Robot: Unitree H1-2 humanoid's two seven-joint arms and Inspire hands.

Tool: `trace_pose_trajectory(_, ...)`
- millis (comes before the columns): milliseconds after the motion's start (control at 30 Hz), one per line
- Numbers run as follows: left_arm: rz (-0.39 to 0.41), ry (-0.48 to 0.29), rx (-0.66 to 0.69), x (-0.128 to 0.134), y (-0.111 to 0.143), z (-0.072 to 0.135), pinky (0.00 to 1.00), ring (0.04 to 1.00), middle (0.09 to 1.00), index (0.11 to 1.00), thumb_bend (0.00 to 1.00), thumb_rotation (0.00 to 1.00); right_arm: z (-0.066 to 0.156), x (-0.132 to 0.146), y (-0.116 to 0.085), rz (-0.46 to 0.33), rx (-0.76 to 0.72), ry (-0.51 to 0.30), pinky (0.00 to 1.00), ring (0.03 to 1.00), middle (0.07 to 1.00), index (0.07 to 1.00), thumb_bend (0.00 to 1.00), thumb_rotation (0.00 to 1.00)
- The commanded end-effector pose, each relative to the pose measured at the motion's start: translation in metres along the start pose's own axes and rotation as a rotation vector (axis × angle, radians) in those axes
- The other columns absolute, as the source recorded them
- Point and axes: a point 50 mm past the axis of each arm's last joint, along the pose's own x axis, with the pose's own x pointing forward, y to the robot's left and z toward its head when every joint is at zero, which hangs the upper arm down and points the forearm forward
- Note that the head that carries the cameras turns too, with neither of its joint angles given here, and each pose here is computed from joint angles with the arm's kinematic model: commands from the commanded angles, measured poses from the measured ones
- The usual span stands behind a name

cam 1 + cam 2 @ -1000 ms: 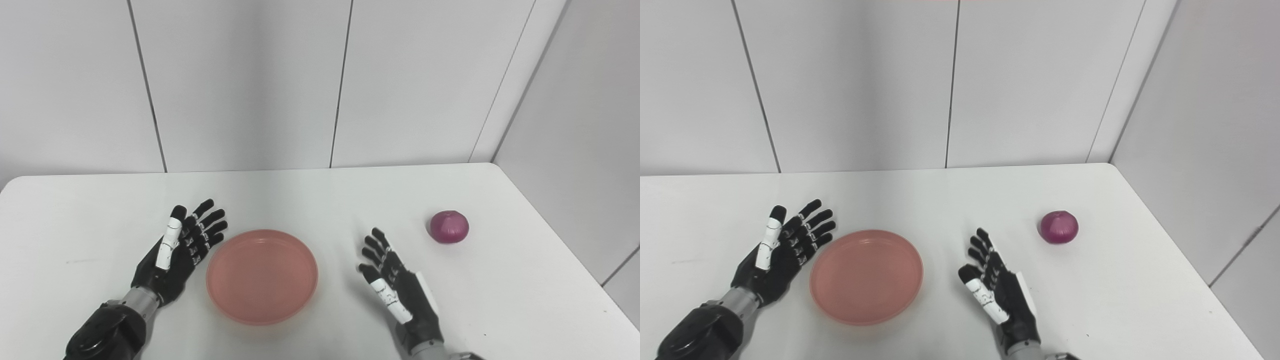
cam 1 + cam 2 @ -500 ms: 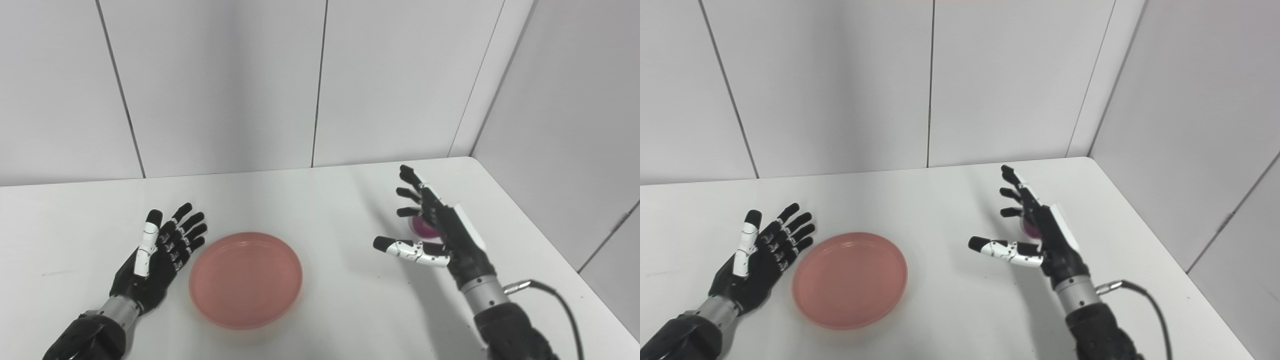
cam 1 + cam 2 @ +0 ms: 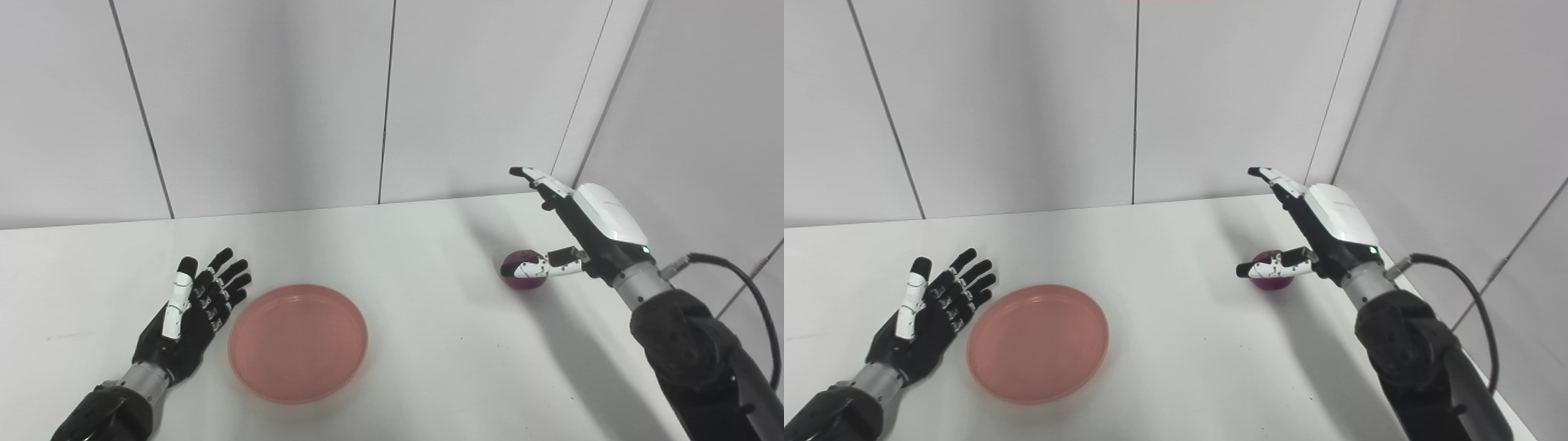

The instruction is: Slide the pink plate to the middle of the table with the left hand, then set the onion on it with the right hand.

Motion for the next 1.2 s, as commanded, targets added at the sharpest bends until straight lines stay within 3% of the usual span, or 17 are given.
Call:
trace_pose_trajectory(0, 0.040, 0.128, -0.034, -0.008, 0.008, -0.023, 0.99, 0.953, 0.944, 0.966, 0.75, 0.91, 0.001, 0.011, -0.033, -0.042, -0.099, -0.015, 0.62, 0.785, 0.865, 0.886, 1.00, 0.29)
trace_pose_trajectory(333, 0.035, 0.125, -0.036, -0.007, 0.009, -0.025, 1.00, 0.955, 0.950, 0.968, 0.75, 0.91, 0.009, 0.047, -0.040, 0.090, -0.296, -0.015, 0.63, 0.787, 0.825, 0.811, 1.00, 0.27)
trace_pose_trajectory(733, 0.037, 0.125, -0.022, -0.009, 0.012, -0.023, 0.99, 0.952, 0.946, 0.969, 0.75, 0.92, 0.009, 0.074, -0.016, 0.244, -0.342, 0.024, 0.65, 0.869, 0.854, 0.790, 1.00, 0.26)
trace_pose_trajectory(1067, 0.038, 0.126, -0.021, -0.010, 0.013, -0.023, 0.99, 0.953, 0.943, 0.969, 0.74, 0.92, -0.001, 0.080, -0.007, 0.300, -0.397, 0.064, 0.83, 0.915, 0.873, 0.796, 1.00, 0.28)
trace_pose_trajectory(1167, 0.035, 0.127, -0.019, -0.010, 0.013, -0.023, 0.99, 0.953, 0.943, 0.969, 0.74, 0.93, -0.003, 0.082, -0.009, 0.306, -0.418, 0.071, 0.81, 0.915, 0.879, 0.801, 1.00, 0.30)
